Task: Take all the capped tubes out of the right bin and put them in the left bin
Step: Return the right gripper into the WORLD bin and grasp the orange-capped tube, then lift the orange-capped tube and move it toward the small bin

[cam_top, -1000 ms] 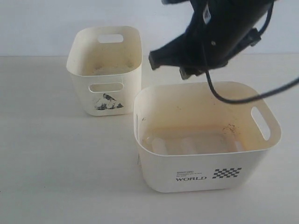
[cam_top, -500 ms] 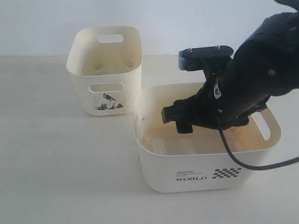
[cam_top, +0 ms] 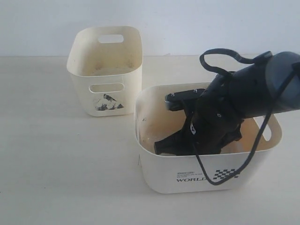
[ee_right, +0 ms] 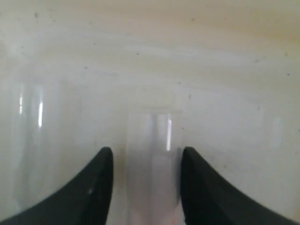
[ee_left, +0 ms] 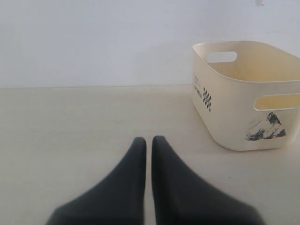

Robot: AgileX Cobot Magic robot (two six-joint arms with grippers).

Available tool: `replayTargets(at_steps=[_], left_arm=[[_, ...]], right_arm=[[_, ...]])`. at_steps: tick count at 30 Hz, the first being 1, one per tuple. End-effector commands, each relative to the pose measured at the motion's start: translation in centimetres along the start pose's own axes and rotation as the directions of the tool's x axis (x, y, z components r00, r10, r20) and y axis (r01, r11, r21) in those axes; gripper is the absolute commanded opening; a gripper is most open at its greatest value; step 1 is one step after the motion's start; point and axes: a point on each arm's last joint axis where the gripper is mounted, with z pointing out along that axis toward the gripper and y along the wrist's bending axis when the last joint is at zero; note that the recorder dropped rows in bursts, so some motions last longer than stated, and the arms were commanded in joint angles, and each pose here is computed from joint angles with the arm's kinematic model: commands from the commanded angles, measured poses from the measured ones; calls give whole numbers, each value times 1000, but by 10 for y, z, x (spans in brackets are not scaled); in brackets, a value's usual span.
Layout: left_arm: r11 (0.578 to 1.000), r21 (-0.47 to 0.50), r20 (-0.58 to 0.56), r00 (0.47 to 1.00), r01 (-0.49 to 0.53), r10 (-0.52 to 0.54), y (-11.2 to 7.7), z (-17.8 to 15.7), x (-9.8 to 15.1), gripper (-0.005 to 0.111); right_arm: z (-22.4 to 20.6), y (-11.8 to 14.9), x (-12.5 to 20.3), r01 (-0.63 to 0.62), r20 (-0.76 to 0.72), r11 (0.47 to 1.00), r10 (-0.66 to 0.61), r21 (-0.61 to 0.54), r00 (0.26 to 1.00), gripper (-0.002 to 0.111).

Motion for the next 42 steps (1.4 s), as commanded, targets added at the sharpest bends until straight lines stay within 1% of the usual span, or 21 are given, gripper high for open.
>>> replayTargets(at_steps=[1, 2, 3, 4, 10, 19, 25, 30, 34, 37, 40, 42], left_arm=[[1000, 1, 4, 1000, 13, -13, 0, 0, -1, 4], [1000, 1, 4, 1000, 13, -13, 0, 0, -1, 4], [1000, 1, 4, 1000, 13, -13, 0, 0, -1, 4], [1000, 1, 2, 1000, 13, -13, 0, 0, -1, 4], [1000, 1, 2, 1000, 13, -13, 0, 0, -1, 4], [1000, 1, 2, 1000, 13, -13, 0, 0, -1, 4], [1000, 1, 2, 1000, 13, -13, 0, 0, -1, 4], [1000, 1, 2, 1000, 13, -13, 0, 0, -1, 4], [1000, 1, 2, 1000, 13, -13, 0, 0, -1, 4], [1000, 1, 2, 1000, 13, -13, 0, 0, -1, 4], [1000, 1, 2, 1000, 13, -13, 0, 0, -1, 4], [1000, 1, 2, 1000, 13, -13, 0, 0, -1, 4]], right_arm=[[3, 1, 0, 9, 10, 1000, -9, -7, 1000, 15], [3, 1, 0, 9, 10, 1000, -9, -7, 1000, 12], [3, 1, 0, 9, 12, 1000, -9, -8, 1000, 3], [3, 1, 0, 9, 12, 1000, -9, -8, 1000, -1], [-17, 2, -8, 1, 66, 1000, 1, -30, 998, 0], [-90, -2, -35, 19, 230, 999, -12, -26, 973, 0], [-131, -8, -37, 21, 331, 998, -3, -52, 944, 0], [-151, -10, -37, 21, 394, 996, 15, -87, 919, 0], [-167, -2, -47, 75, 536, 978, 43, -197, 843, 0], [-177, 10, -58, 157, 661, 940, 89, -304, 746, 0], [-185, 26, -71, 288, 779, 865, 168, -410, 604, 0], [-184, 38, -81, 377, 831, 810, 224, -449, 510, 0]])
